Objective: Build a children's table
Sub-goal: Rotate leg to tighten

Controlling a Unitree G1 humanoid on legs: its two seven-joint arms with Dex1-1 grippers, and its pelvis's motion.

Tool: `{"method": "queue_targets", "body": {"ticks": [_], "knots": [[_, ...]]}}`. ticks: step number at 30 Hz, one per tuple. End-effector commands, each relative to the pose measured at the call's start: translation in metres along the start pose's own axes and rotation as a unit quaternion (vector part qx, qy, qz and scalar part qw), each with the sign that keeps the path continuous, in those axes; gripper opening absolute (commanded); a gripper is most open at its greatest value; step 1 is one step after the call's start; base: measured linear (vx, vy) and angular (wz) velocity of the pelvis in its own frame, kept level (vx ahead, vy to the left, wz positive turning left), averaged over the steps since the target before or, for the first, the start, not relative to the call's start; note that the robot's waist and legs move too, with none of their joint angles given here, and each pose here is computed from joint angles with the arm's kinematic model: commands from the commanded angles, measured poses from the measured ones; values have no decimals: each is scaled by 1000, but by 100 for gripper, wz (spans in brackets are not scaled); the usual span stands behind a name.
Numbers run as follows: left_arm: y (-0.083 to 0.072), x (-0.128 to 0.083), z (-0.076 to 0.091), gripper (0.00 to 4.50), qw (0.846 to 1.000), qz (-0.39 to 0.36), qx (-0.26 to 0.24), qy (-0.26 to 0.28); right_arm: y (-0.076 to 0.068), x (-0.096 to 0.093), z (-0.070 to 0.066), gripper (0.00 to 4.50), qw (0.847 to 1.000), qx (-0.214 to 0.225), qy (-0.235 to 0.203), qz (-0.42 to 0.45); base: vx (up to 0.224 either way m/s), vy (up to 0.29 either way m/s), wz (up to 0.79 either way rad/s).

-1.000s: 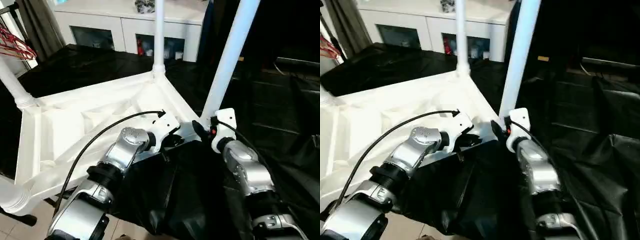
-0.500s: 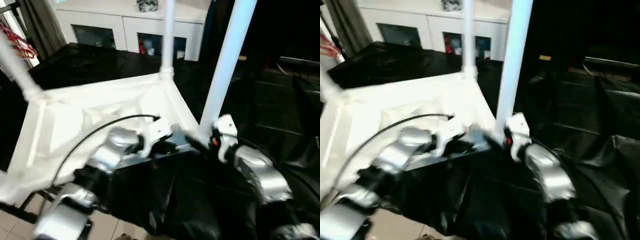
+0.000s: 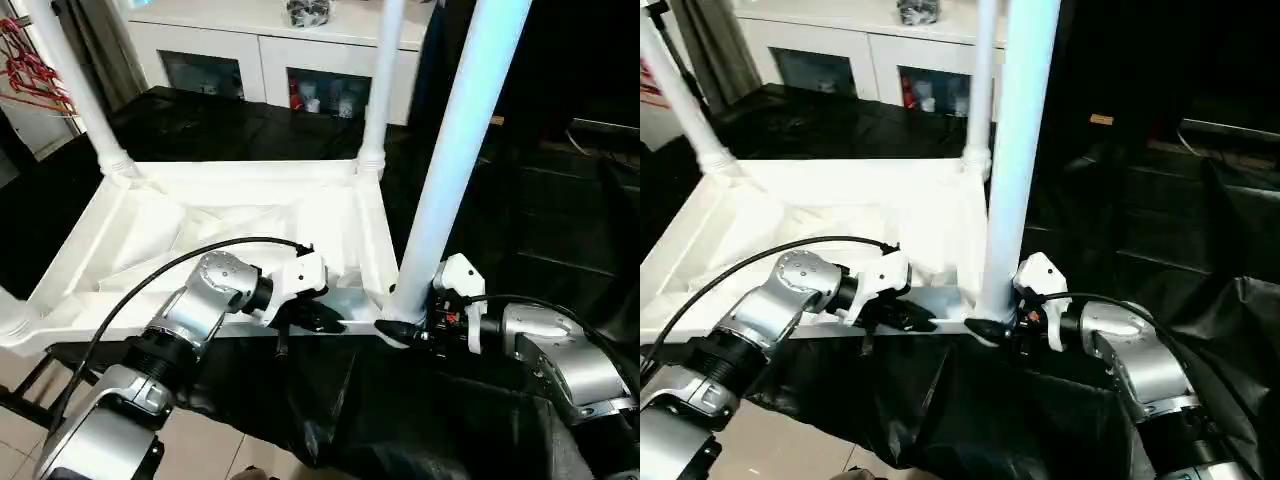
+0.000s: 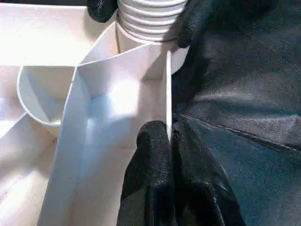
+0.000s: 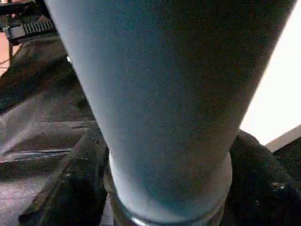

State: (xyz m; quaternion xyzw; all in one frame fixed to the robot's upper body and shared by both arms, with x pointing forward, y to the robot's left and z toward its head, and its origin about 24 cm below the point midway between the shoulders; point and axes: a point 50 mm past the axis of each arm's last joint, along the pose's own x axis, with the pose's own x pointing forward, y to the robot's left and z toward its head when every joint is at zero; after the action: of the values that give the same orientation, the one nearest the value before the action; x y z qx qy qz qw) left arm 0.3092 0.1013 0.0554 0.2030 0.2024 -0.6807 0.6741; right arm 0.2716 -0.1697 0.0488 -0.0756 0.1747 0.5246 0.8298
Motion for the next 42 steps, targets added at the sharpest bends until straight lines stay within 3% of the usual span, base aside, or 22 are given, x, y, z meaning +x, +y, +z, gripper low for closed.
{"method": "queue_targets", "body": {"ticks": [1, 7, 10, 11, 13, 19, 21, 22, 23, 28, 31, 32, 36, 42], "knots": [[-2, 5, 5, 0, 1000, -19, 14, 5, 12, 9, 1, 289, 999, -2, 0, 43, 0, 0, 0], [-1, 6, 4, 0, 1000, 6, 2, -7, 12, 16, -2, 274, 1000, 11, -8, 8, 0, 0, 0], [12, 13, 11, 0, 996, 87, -21, -25, -2, 25, -8, 274, 993, 31, -12, -109, 0, 0, 0], [16, 15, 13, 0, 993, 114, -28, -28, -6, 28, -9, 274, 989, 41, -14, -142, 0, 0, 0], [27, 24, 21, 0, 981, 185, -54, -36, -17, 41, -11, 273, 966, 86, -29, -244, 0, 0, 0], [33, 46, 36, 0, 967, 239, -77, -45, -24, 68, -3, 272, 932, 133, -42, -333, 0, 0, 0], [32, 49, 38, 0, 968, 235, -71, -46, -22, 75, 1, 272, 934, 127, -46, -330, 0, 0, 0], [31, 53, 41, 0, 969, 232, -68, -48, -21, 83, 7, 307, 937, 114, -56, -327, 0, 0, 0], [31, 53, 41, 0, 969, 232, -67, -49, -20, 84, 9, 307, 937, 112, -60, -326, 0, 0, 0], [27, 51, 42, 0, 977, 202, -35, -59, -21, 80, 15, 360, 940, 134, -95, -300, 0, 0, 0], [21, 45, 35, 0, 984, 165, -25, -56, -23, 69, 14, 388, 955, 103, -90, -264, 0, 0, 0], [21, 45, 35, 0, 984, 165, -25, -56, -23, 69, 14, 388, 955, 103, -90, -264, 0, 0, 0], [13, 35, 25, 0, 992, 112, -5, -53, -15, 50, 11, 388, 981, 55, -82, -168, 0, 0, 0], [8, 23, 15, 0, 997, 70, 20, -28, -2, 30, 5, 388, 996, 15, -51, -65, 0, 0, 0]]}}
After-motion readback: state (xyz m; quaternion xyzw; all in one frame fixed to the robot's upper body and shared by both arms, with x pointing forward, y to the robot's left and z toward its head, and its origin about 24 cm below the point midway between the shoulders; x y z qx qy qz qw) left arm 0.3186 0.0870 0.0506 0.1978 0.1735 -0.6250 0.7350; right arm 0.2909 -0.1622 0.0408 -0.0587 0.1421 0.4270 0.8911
